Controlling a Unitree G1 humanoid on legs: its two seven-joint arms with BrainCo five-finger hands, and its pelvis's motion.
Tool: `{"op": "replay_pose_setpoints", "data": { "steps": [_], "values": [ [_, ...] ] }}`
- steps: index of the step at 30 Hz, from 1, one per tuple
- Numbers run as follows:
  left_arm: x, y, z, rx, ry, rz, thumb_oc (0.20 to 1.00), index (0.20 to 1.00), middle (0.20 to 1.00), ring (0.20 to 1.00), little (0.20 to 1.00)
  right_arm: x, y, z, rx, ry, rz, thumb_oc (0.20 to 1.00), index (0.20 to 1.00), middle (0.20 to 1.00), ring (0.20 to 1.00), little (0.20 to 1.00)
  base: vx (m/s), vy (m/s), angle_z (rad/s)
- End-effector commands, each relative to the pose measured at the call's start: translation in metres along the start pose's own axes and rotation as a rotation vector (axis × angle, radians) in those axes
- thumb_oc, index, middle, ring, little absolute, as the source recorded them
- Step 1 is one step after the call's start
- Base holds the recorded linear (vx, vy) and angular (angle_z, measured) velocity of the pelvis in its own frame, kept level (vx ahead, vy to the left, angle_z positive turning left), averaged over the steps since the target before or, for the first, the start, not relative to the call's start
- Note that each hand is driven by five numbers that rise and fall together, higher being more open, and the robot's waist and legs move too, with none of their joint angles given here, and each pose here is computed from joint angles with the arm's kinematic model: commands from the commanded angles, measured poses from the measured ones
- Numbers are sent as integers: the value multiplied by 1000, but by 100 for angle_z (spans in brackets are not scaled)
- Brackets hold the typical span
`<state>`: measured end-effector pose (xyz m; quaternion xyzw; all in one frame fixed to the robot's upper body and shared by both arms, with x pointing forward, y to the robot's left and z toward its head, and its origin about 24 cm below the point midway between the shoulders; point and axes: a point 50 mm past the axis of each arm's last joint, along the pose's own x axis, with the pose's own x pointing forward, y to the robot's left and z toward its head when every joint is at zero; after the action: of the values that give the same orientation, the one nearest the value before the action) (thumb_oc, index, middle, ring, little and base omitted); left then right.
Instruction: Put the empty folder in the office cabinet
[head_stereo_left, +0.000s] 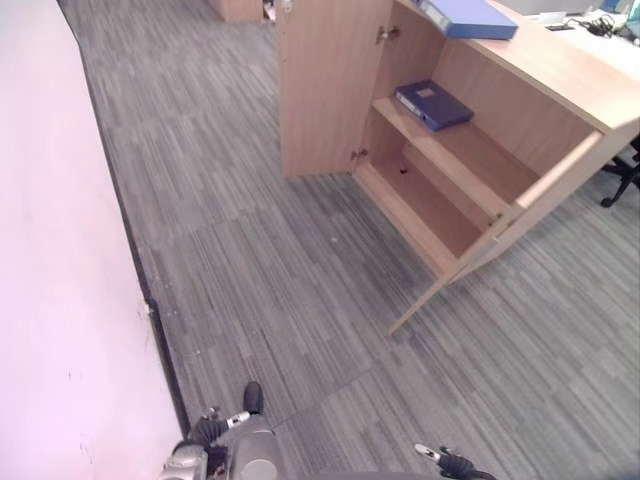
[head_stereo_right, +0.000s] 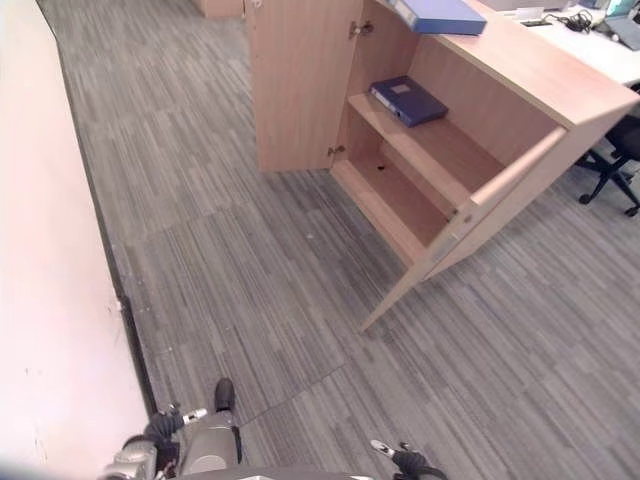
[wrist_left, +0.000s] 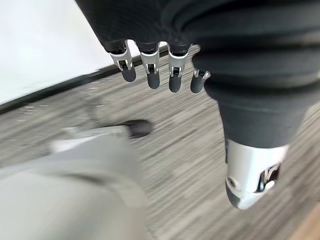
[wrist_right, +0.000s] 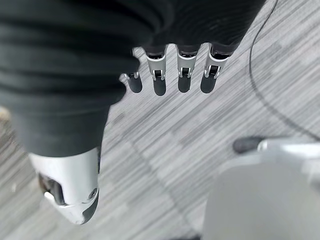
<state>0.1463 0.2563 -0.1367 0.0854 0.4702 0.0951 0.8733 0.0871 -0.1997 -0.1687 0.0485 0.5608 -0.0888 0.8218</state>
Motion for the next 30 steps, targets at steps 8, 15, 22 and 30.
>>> {"op": "replay_pose_setpoints", "data": {
  "steps": [8,15,22,30],
  "values": [
    [-2,-9,-1,34,-30,-32,1000,1000,1000,1000,1000,2,-21,43,128,-127,-71,1000,1000,1000,1000,1000,166,305,10],
    [0,-12,7,65,-55,-49,1000,1000,1000,1000,1000,1,-18,50,150,-175,-51,1000,1000,1000,1000,1000,203,223,-20],
    [-2,-26,1,70,-45,-103,1000,1000,1000,1000,1000,-3,-39,24,154,-95,-118,1000,1000,1000,1000,1000,184,-10,-31],
    [-4,-35,-2,-29,-57,-106,1000,1000,1000,1000,1000,-13,-75,-3,177,-15,-231,1000,1000,1000,1000,1000,100,-137,-72]
  ]
}}
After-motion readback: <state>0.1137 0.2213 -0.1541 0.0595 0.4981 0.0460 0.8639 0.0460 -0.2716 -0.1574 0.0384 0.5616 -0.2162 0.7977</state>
